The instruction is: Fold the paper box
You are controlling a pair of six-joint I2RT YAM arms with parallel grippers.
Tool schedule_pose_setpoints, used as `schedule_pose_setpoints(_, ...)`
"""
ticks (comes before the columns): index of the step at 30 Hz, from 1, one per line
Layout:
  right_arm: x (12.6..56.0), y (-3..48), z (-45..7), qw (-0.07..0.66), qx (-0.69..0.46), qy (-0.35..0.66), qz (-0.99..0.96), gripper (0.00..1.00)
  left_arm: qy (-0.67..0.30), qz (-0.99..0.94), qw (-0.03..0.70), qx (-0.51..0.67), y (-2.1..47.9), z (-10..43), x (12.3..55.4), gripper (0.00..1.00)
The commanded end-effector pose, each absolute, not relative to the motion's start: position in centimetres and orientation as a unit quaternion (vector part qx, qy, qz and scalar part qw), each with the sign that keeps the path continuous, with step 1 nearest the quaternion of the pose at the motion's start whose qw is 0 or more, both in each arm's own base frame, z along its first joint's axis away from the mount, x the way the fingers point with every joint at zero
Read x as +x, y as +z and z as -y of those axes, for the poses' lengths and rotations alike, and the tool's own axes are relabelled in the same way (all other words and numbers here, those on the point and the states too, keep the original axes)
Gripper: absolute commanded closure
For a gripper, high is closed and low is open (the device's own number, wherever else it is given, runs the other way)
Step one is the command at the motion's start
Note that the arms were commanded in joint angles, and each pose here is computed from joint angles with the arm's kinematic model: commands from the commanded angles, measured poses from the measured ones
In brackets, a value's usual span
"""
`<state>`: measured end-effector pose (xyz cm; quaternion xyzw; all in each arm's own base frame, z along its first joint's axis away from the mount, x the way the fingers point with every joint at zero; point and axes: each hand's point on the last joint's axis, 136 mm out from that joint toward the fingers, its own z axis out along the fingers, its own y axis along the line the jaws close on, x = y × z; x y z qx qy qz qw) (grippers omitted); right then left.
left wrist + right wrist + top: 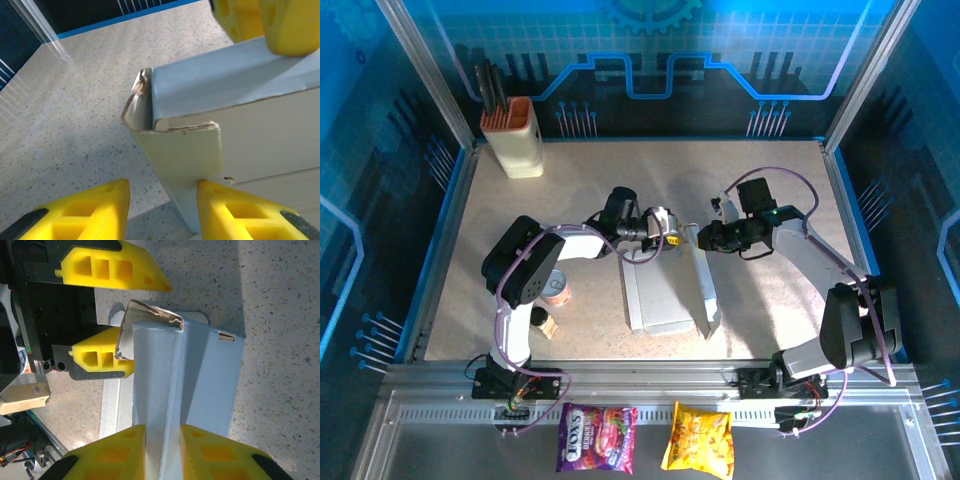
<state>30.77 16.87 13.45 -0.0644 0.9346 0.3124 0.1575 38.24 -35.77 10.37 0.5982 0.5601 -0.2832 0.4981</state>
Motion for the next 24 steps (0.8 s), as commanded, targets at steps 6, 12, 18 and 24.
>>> schedule_pose_setpoints(6, 30.4, 11.5, -15.7, 0.129, -0.055, 0.288, -0.947, 0.78, -0.32, -0.531, 0.481, 0.62, 10.6, 37.7, 37.0, 0.69)
schedule_pose_setpoints(12, 30.4, 11.4, -15.7, 0.127, -0.054, 0.29, -0.947, 0.78, -0.335, -0.526, 0.471, 0.624, 10.3, 38.0, 36.5, 0.82)
schedule_pose_setpoints(18, 30.5, 11.4, -15.6, 0.127, -0.054, 0.291, -0.947, 0.79, -0.342, -0.529, 0.465, 0.622, 10.3, 38.4, 36.3, 0.95)
schedule_pose_setpoints(24, 30.5, 11.7, -15.5, 0.13, -0.053, 0.293, -0.946, 0.75, -0.34, -0.545, 0.47, 0.605, 10.6, 38.3, 36.5, 1.0)
